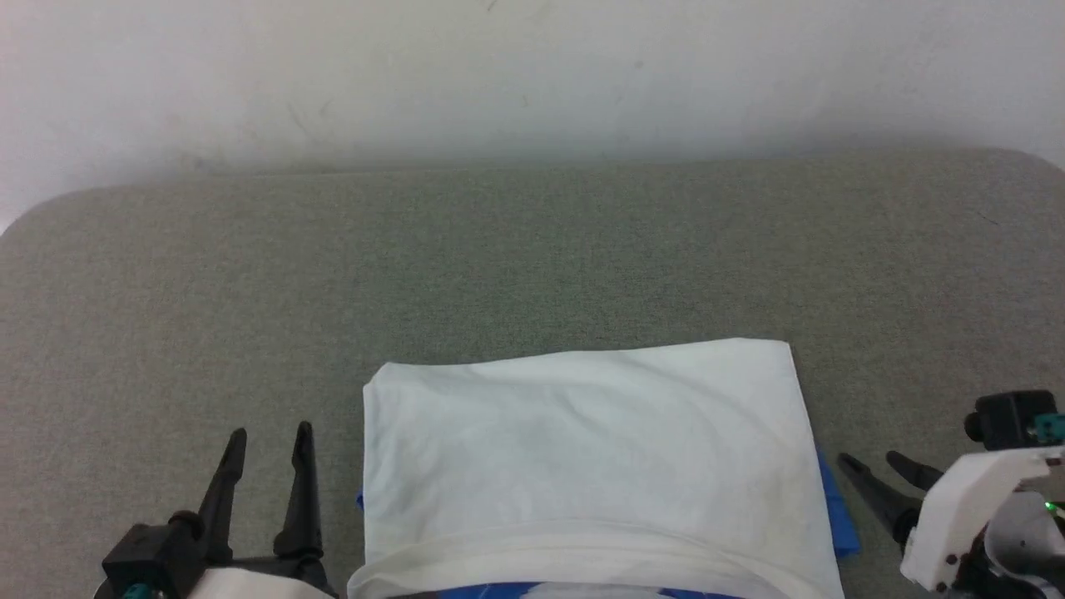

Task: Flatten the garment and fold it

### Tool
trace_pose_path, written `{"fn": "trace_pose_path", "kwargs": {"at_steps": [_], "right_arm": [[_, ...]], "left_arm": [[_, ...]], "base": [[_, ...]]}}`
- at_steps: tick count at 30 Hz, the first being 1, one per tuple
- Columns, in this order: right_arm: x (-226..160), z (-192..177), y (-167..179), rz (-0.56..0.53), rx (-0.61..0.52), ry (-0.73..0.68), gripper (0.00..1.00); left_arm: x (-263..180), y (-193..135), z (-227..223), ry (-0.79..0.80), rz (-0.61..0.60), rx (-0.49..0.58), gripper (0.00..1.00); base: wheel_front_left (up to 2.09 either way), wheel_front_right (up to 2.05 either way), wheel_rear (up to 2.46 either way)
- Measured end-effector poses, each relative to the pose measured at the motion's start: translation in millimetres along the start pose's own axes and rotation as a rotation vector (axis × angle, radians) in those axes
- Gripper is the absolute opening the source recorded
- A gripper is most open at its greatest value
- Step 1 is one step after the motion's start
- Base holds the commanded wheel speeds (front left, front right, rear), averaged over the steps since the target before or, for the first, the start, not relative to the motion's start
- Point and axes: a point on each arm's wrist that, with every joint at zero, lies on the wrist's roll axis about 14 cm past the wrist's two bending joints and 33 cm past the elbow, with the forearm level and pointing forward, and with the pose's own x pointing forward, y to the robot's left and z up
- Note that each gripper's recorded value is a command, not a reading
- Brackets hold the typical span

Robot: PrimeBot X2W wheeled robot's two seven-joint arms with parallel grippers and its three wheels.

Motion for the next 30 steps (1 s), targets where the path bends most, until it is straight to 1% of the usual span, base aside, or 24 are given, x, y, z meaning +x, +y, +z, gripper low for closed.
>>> {"fn": "trace_pose_path", "kwargs": {"at_steps": [4,8,14,15,16,17,18,21,23,27,30], "right_arm": [[28,-8,9,0.034,0.023,0.077,1.0],[51,-26,23,0.075,0.054,0.175,1.0],[66,-49,31,0.101,0.052,0.338,1.0],[66,-51,33,0.109,0.055,0.362,0.89],[66,-52,36,0.119,0.056,0.383,0.43],[65,-53,39,0.129,0.053,0.401,0.25],[64,-55,42,0.141,0.054,0.415,0.0],[62,-58,54,0.173,0.041,0.422,0.0],[61,-55,57,0.182,0.026,0.391,0.0],[55,-39,57,0.187,0.004,0.285,0.0],[46,-22,43,0.16,-0.003,0.203,0.0]], "left_arm": [[2,1,1,-0.027,0.01,0.058,1.0],[4,-4,7,-0.06,0.005,0.074,1.0],[1,-5,10,-0.078,0.006,0.088,1.0],[1,-6,11,-0.081,0.005,0.09,1.0],[0,-7,12,-0.085,0.004,0.089,1.0],[0,-7,12,-0.087,0.002,0.09,1.0],[0,-8,13,-0.091,0.002,0.094,1.0],[0,-9,15,-0.102,0.003,0.1,1.0],[-1,-8,17,-0.107,0.003,0.104,1.0],[-5,-8,15,-0.104,-0.001,0.107,1.0],[-6,-8,16,-0.105,-0.003,0.109,1.0]], "base": [[0.0,0.0,0.0],[0.0,0.0,0.0],[0.0,0.0,0.0],[0.0,0.0,0.0],[0.0,0.0,0.0],[0.0,0.0,0.0],[0.0,0.0,0.0],[0.0,0.0,0.0],[0.0,0.0,0.0],[0.0,0.0,0.0],[0.0,0.0,0.0]]}}
